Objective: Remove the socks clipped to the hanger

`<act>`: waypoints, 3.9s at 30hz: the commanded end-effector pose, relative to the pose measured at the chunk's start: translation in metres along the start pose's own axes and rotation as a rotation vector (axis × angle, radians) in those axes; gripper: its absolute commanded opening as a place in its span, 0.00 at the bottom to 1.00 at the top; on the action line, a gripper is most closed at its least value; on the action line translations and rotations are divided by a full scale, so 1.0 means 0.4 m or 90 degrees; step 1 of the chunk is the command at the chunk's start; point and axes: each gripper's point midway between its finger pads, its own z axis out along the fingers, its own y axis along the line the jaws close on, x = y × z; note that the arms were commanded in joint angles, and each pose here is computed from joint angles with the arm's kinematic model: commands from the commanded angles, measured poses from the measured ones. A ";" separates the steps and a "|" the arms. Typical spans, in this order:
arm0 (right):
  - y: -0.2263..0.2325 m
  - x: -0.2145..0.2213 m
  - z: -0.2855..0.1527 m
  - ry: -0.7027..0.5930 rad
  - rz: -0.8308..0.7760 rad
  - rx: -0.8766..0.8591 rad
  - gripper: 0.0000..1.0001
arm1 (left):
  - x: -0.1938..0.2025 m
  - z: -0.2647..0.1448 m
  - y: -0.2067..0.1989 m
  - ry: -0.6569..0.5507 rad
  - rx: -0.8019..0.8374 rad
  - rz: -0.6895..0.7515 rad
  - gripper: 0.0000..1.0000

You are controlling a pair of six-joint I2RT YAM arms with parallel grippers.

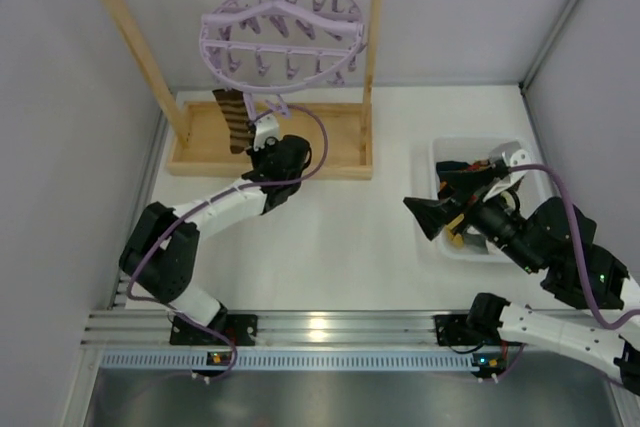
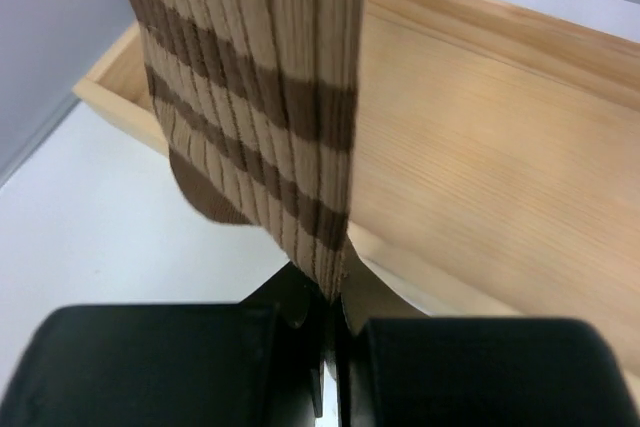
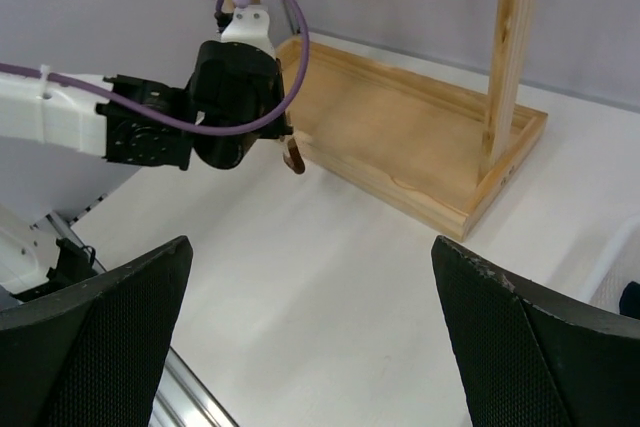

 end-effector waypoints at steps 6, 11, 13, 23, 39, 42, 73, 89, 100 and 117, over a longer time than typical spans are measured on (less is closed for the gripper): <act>0.019 -0.150 0.023 -0.071 0.037 0.017 0.99 | -0.048 -0.244 -0.074 -0.034 0.190 -0.058 0.00; 0.046 -0.192 0.067 -0.046 0.011 0.016 0.99 | -0.052 -0.367 -0.114 -0.065 0.242 -0.021 0.00; 0.075 -0.215 0.098 -0.039 0.007 -0.002 0.99 | -0.049 -0.425 -0.146 -0.075 0.272 -0.001 0.00; 0.177 -0.224 0.285 0.052 -0.032 -0.036 0.99 | -0.037 -0.581 -0.287 -0.112 0.318 0.071 0.00; 0.006 -0.133 0.484 0.123 -0.219 0.299 0.85 | -0.030 -0.634 -0.434 -0.139 0.318 0.154 0.00; -0.009 -0.149 0.490 0.120 -0.223 0.318 0.81 | -0.017 -0.639 -0.456 -0.138 0.325 0.164 0.00; -0.070 -0.074 0.651 0.191 -0.377 0.396 0.66 | -0.024 -0.679 -0.495 -0.143 0.350 0.170 0.00; -0.136 -0.045 0.694 0.197 -0.395 0.431 0.58 | -0.029 -0.685 -0.487 -0.139 0.359 0.159 0.00; -0.088 -0.057 0.703 0.172 -0.405 0.419 0.36 | -0.007 -0.675 -0.489 -0.138 0.352 0.167 0.00; 0.003 -0.019 0.776 0.153 -0.326 0.288 0.12 | 0.022 -0.623 -0.339 -0.069 0.423 0.112 0.00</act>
